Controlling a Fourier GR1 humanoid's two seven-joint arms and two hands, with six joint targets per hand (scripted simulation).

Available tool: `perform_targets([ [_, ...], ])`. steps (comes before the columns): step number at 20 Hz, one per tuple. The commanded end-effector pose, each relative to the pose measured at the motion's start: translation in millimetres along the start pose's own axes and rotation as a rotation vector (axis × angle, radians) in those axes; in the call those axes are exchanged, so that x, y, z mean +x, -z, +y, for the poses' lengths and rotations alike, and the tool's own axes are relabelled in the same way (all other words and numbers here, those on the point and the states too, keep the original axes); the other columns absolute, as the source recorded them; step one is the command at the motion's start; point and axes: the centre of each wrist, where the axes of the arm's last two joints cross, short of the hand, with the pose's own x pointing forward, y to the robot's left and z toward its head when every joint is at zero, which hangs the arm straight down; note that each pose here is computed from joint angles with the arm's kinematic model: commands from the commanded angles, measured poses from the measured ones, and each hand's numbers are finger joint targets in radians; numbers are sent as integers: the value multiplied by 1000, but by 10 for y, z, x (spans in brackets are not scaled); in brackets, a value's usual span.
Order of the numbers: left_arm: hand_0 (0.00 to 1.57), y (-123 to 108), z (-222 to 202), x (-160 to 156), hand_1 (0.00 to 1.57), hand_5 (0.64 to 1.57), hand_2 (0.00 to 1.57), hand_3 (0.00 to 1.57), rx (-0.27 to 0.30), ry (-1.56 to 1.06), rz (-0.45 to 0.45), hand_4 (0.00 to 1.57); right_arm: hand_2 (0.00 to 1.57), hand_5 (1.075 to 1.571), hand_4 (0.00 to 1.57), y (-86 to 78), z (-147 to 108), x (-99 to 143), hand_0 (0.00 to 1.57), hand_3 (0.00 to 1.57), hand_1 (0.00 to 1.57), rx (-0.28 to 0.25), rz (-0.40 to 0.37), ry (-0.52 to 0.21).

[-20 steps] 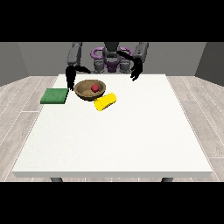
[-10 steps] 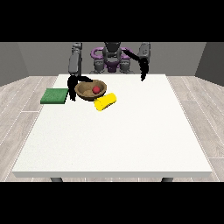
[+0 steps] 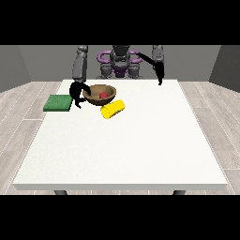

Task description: Pick the cup and pour the ball into the bowl, then pick the bowl and place it on the pad

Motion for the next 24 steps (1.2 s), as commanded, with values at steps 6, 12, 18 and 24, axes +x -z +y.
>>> perform_targets([
  [6, 0, -229, 248, -509, 0, 721, 0, 0, 57, -9, 125, 0, 1571, 1546, 910, 164, 196, 282, 1571, 714, 1571, -35, 210, -77],
  [12, 0, -513, 255, -780, 0, 709, 0, 0, 84, 7, 247, 0, 1571, 1553, 885, 102, -104, 369, 1571, 909, 1571, -31, 328, -172],
  [18, 0, -307, 126, -653, 0, 714, 0, 0, 97, 30, 152, 0, 1571, 1570, 896, 192, -582, 767, 1571, 814, 1571, -22, 227, -126],
  [24, 0, -97, -210, -212, 0, 712, 0, 0, 3, -5, 23, 0, 1571, 1570, 896, 246, -1273, 1166, 1571, 814, 1571, -98, 142, -60],
])
